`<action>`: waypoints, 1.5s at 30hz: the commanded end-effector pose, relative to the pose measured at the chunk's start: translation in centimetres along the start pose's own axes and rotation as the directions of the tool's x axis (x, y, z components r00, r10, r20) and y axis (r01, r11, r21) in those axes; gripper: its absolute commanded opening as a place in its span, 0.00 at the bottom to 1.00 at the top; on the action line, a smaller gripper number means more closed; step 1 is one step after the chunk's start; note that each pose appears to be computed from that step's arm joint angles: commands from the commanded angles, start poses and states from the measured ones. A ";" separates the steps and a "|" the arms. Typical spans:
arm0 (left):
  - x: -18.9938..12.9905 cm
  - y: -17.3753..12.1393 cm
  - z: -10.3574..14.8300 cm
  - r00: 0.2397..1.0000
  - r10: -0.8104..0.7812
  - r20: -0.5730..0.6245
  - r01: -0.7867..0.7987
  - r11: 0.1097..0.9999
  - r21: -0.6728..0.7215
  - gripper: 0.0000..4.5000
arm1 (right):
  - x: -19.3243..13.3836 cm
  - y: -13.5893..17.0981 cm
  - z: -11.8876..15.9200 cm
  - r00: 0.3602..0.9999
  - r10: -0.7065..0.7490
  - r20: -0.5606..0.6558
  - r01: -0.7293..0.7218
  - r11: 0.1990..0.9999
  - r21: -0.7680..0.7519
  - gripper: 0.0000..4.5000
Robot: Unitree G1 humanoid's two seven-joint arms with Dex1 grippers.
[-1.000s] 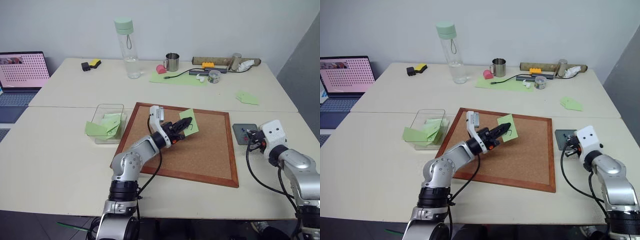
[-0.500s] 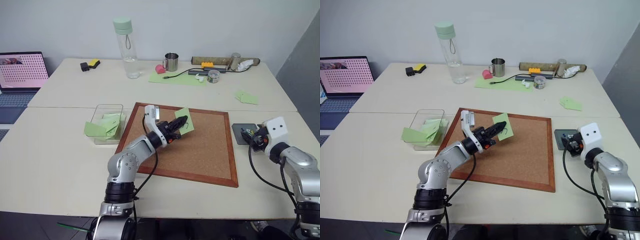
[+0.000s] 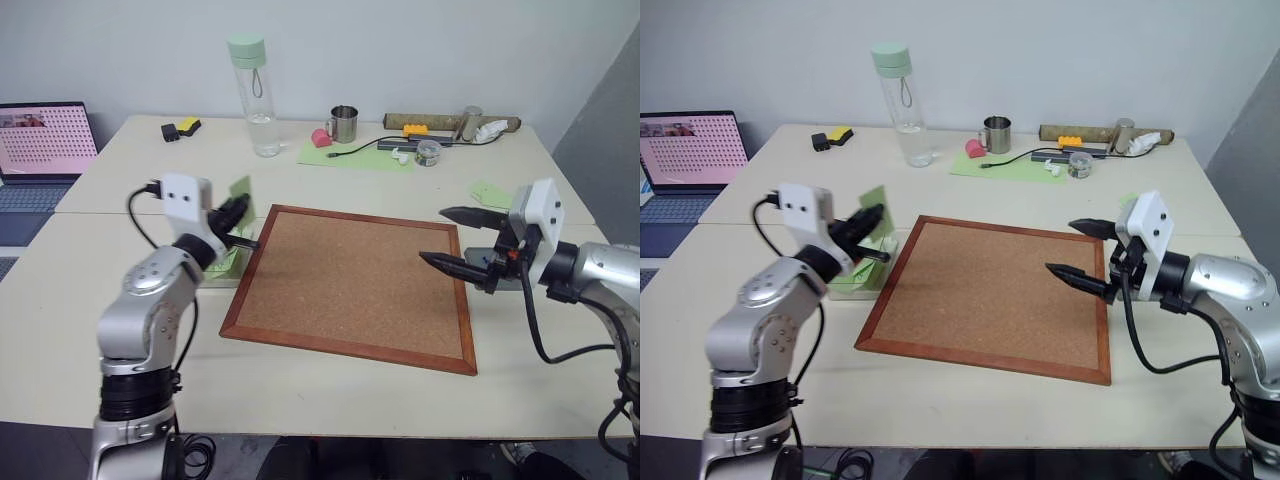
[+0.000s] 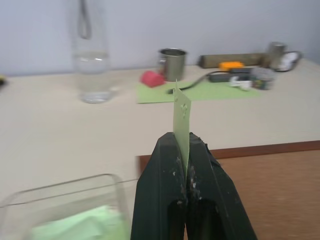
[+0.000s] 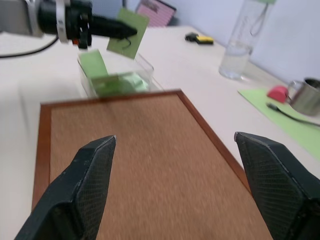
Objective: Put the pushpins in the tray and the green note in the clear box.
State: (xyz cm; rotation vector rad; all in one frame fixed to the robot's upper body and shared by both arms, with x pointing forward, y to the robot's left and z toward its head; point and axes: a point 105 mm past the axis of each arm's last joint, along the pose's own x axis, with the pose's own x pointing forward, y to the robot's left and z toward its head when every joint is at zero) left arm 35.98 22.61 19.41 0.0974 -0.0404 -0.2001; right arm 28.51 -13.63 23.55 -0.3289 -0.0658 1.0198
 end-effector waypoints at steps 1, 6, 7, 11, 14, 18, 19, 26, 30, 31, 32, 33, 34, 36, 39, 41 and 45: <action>-0.2 1.7 -2.1 0.994 0.061 -0.092 -0.055 0.997 0.061 0.00 | 0.3 0.4 0.3 0.999 0.044 -0.002 -0.044 0.999 0.004 0.88; 0.1 2.1 -2.6 0.992 0.072 -0.108 -0.067 0.996 0.051 0.10 | 0.4 0.8 0.3 0.998 0.064 -0.002 -0.064 0.998 0.012 0.89; 0.2 2.1 -2.4 0.993 0.067 -0.101 -0.062 0.997 0.052 0.19 | 0.4 0.8 0.4 0.998 0.066 -0.002 -0.066 0.998 0.014 0.89; 0.3 2.1 -1.6 0.996 0.042 -0.079 -0.040 0.998 0.038 0.30 | 0.2 0.9 0.0 0.998 0.056 -0.020 -0.056 0.998 0.007 0.89; -0.2 2.3 -1.3 0.997 0.032 -0.075 -0.030 0.999 0.038 0.43 | -0.1 0.8 -0.4 0.998 0.046 -0.030 -0.046 0.999 0.008 0.89; -0.8 2.7 -0.2 0.998 0.016 -0.063 -0.013 0.998 0.058 0.62 | -0.4 0.7 -0.6 0.999 0.038 -0.038 -0.038 0.999 0.010 0.89; -1.0 2.9 0.1 0.998 0.015 -0.061 -0.011 0.998 0.067 0.67 | -0.4 0.7 -0.6 0.999 0.037 -0.039 -0.036 0.999 0.011 0.89; -2.4 3.3 1.1 0.992 -0.085 -0.089 0.094 0.991 0.098 0.94 | -1.6 0.0 -1.3 0.998 0.003 -0.067 -0.002 1.000 0.016 0.89; -4.5 2.5 1.3 0.950 -0.258 -0.174 0.287 0.944 0.165 0.97 | -2.9 0.1 -1.8 0.994 0.001 -0.109 0.001 1.000 0.023 0.89; -5.6 3.7 0.7 0.934 -0.255 -0.250 0.311 0.924 0.223 0.97 | -4.0 0.2 -2.5 0.987 0.008 -0.158 -0.004 1.000 0.028 0.89; -6.7 5.0 0.4 0.919 -0.244 -0.309 0.332 0.903 0.273 0.97 | -5.3 0.2 -3.2 0.977 0.011 -0.215 -0.004 1.000 0.031 0.89; -7.4 5.9 0.3 0.907 -0.235 -0.348 0.347 0.887 0.304 0.97 | -6.2 0.2 -3.7 0.967 0.014 -0.254 -0.006 0.999 0.033 0.89; -8.4 7.1 0.0 0.888 -0.225 -0.402 0.371 0.866 0.336 0.97 | -7.4 -0.1 -4.2 0.956 -0.006 -0.294 0.017 0.999 0.034 0.89; -9.7 8.8 -0.6 0.859 -0.204 -0.469 0.398 0.843 0.363 0.97 | -9.0 -0.8 -4.7 0.940 -0.046 -0.338 0.058 0.998 0.025 0.89; -10.4 10.5 -0.9 0.853 -0.179 -0.490 0.389 0.845 0.367 0.97 | -11.2 -1.5 -5.5 0.913 -0.083 -0.399 0.101 0.995 0.023 0.89; -10.7 11.0 -1.0 0.852 -0.180 -0.491 0.387 0.849 0.360 0.97 | -12.2 -1.8 -5.8 0.900 -0.100 -0.425 0.121 0.992 0.023 0.89; -11.0 11.0 -1.7 0.841 -0.211 -0.498 0.409 0.850 0.331 0.97 | -13.3 -2.2 -6.2 0.884 -0.126 -0.451 0.144 0.989 0.007 0.89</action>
